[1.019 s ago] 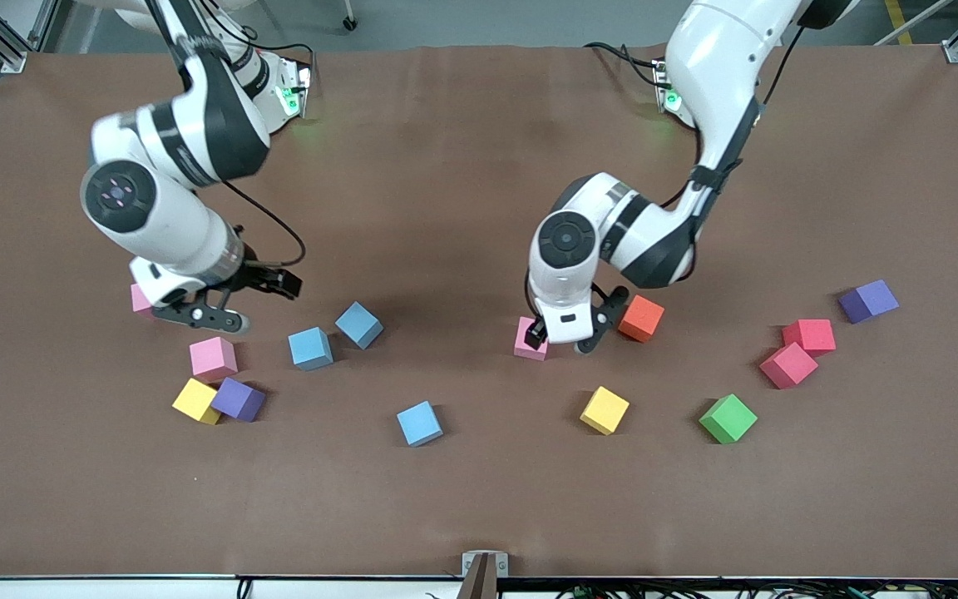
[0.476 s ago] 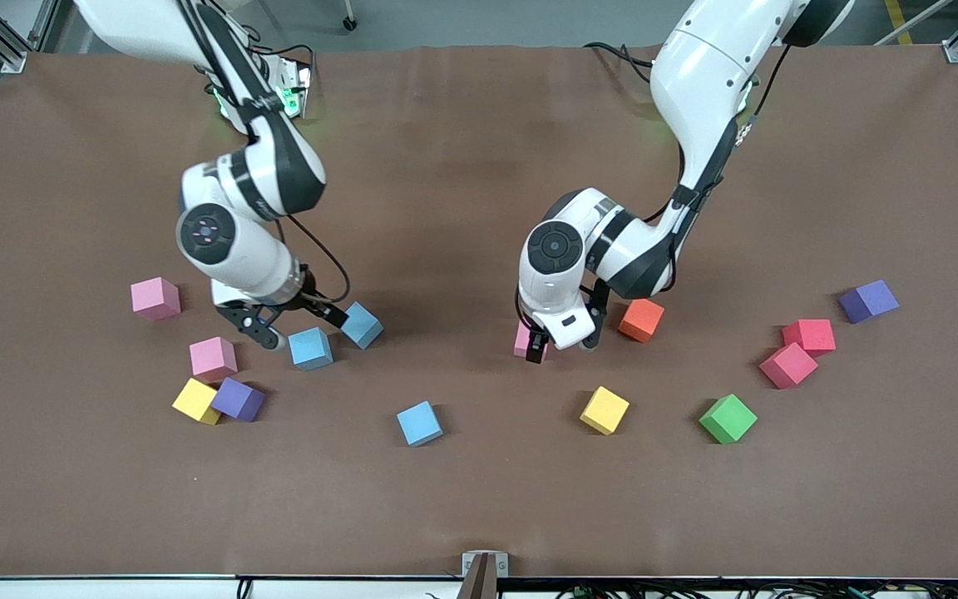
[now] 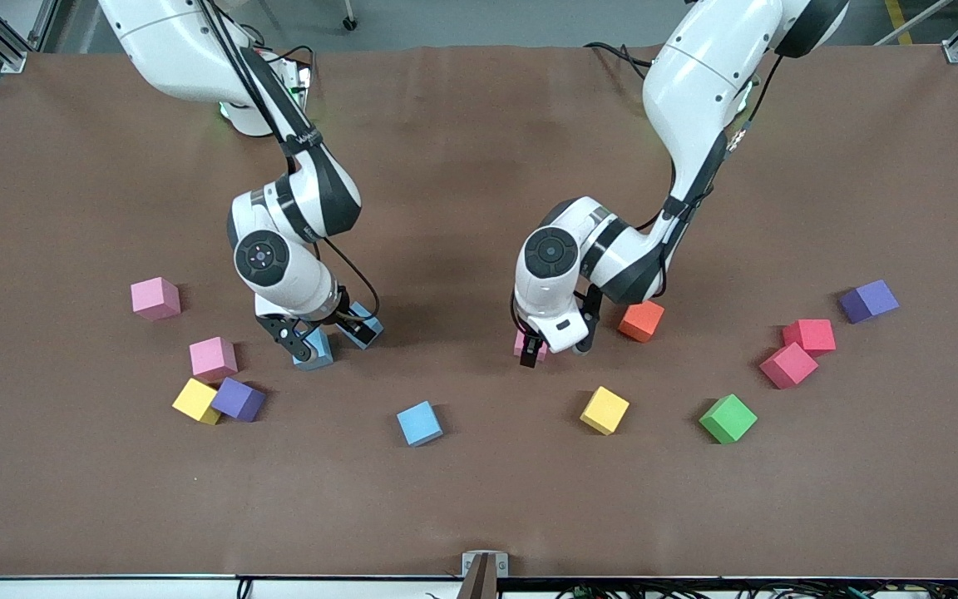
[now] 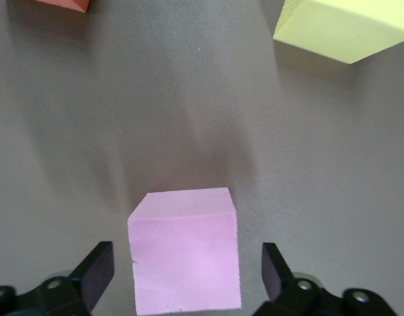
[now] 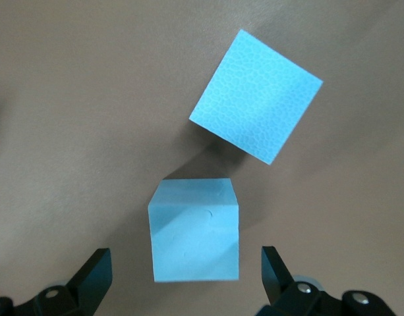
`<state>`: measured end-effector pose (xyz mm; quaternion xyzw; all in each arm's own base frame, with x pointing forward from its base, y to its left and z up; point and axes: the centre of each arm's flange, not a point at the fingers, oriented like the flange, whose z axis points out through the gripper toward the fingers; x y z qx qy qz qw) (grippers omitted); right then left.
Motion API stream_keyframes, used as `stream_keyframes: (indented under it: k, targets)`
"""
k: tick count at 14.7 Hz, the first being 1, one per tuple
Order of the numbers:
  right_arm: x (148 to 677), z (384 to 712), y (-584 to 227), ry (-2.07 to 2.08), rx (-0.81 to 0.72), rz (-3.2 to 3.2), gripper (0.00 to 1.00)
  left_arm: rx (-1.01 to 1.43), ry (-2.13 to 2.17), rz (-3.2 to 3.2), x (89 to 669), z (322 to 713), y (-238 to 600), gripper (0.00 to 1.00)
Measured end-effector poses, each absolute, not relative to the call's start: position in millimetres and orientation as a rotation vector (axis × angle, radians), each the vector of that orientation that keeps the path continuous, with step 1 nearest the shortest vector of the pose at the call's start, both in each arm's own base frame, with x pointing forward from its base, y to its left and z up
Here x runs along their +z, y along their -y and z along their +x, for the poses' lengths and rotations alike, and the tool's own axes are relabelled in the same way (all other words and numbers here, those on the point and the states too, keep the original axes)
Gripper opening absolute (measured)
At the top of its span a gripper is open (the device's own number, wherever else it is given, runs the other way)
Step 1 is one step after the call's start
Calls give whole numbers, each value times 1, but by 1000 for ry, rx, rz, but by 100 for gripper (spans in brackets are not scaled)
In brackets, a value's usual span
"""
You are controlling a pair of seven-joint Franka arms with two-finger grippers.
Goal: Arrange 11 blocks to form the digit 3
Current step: 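Lower the right gripper onto a blue cube while the left gripper reaches a pink cube, then carry the pink cube with the left gripper to the table middle and release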
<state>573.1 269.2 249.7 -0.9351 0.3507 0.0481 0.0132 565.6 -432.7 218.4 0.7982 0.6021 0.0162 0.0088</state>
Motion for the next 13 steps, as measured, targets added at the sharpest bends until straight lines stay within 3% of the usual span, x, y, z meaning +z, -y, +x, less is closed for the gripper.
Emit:
stream_keyframes:
  k: [3,7,9,12,13]
  targets:
    - [229,575,-271,-1076,141,-2940,100,45,-1872,2496,205,563,436,92]
    - [207,570,-275,-1030,140,-3003,100,61,-1811,2532,209,561,440,62]
    - [202,568,-278,-1023,147,-3011,96,55,-1684,2604,223,550,451,61]
    - [201,567,-279,-1022,149,-3013,64,24,-1323,2815,248,499,468,56]
    - [201,567,-279,-1022,150,-3013,62,12,-1199,2881,253,478,472,56]
